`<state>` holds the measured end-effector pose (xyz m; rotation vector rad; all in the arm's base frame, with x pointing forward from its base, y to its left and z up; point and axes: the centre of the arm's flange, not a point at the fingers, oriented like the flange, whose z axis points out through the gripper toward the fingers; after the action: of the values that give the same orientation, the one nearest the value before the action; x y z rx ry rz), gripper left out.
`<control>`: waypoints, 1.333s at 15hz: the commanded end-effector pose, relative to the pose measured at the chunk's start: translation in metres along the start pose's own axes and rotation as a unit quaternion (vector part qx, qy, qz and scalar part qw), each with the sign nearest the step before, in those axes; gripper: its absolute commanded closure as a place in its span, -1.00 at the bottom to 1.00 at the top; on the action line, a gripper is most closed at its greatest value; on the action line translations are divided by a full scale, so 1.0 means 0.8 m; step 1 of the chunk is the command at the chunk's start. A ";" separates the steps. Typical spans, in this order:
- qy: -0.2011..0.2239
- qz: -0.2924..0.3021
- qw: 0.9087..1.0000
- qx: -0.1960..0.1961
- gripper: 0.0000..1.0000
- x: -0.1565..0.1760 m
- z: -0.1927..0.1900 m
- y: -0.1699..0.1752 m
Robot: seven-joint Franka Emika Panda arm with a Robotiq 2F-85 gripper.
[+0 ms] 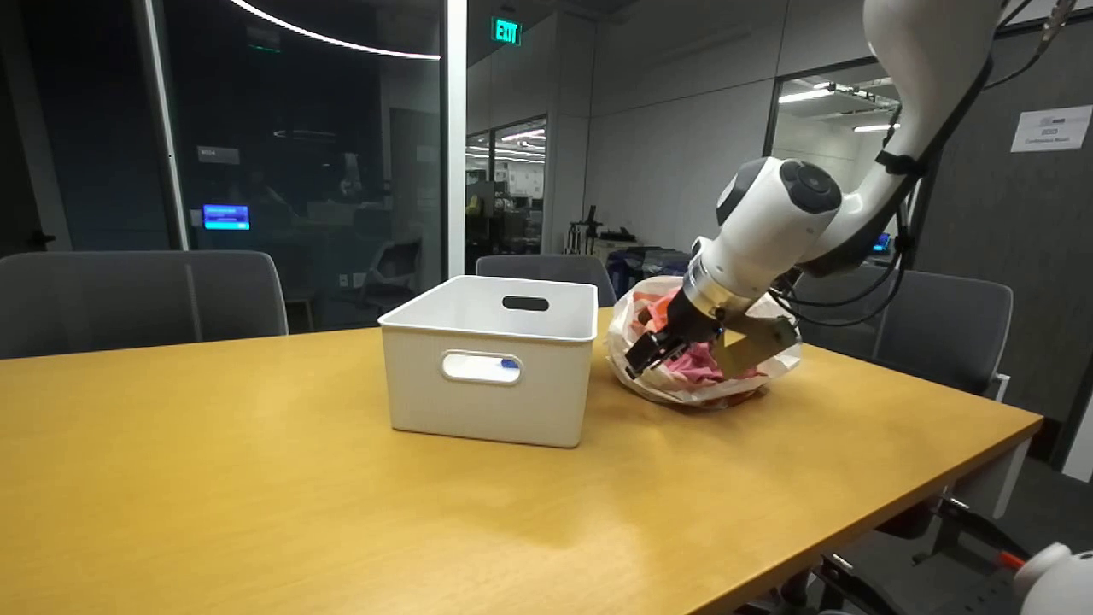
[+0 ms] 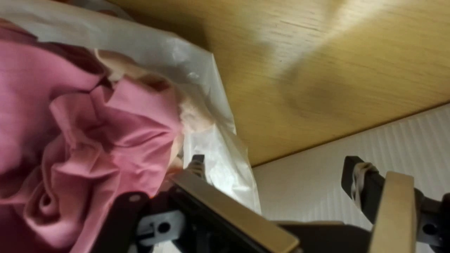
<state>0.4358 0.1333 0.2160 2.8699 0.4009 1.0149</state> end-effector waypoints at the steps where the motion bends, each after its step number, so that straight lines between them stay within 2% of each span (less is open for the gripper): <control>1: 0.023 -0.013 1.000 -0.005 -1.00 -0.023 0.052 0.004; 7: 0.064 -0.092 0.993 -0.047 -1.00 -0.035 0.073 0.007; 8: 0.066 -0.103 0.991 -0.049 -0.78 -0.035 0.071 0.004; 9: 0.065 -0.107 0.991 -0.050 -0.46 -0.035 0.068 0.001; 11: 0.080 -0.118 0.988 -0.054 -0.12 -0.034 0.060 -0.004; 13: 0.082 -0.125 0.987 -0.059 0.13 -0.034 0.057 -0.006; 15: 0.084 -0.128 0.986 -0.061 0.48 -0.034 0.055 -0.005; 17: 0.085 -0.136 0.985 -0.068 0.77 -0.035 0.051 -0.004; 20: 0.077 -0.155 0.981 -0.090 0.94 -0.035 0.037 -0.002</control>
<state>0.4465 0.1399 0.1610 2.5412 0.6839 1.1521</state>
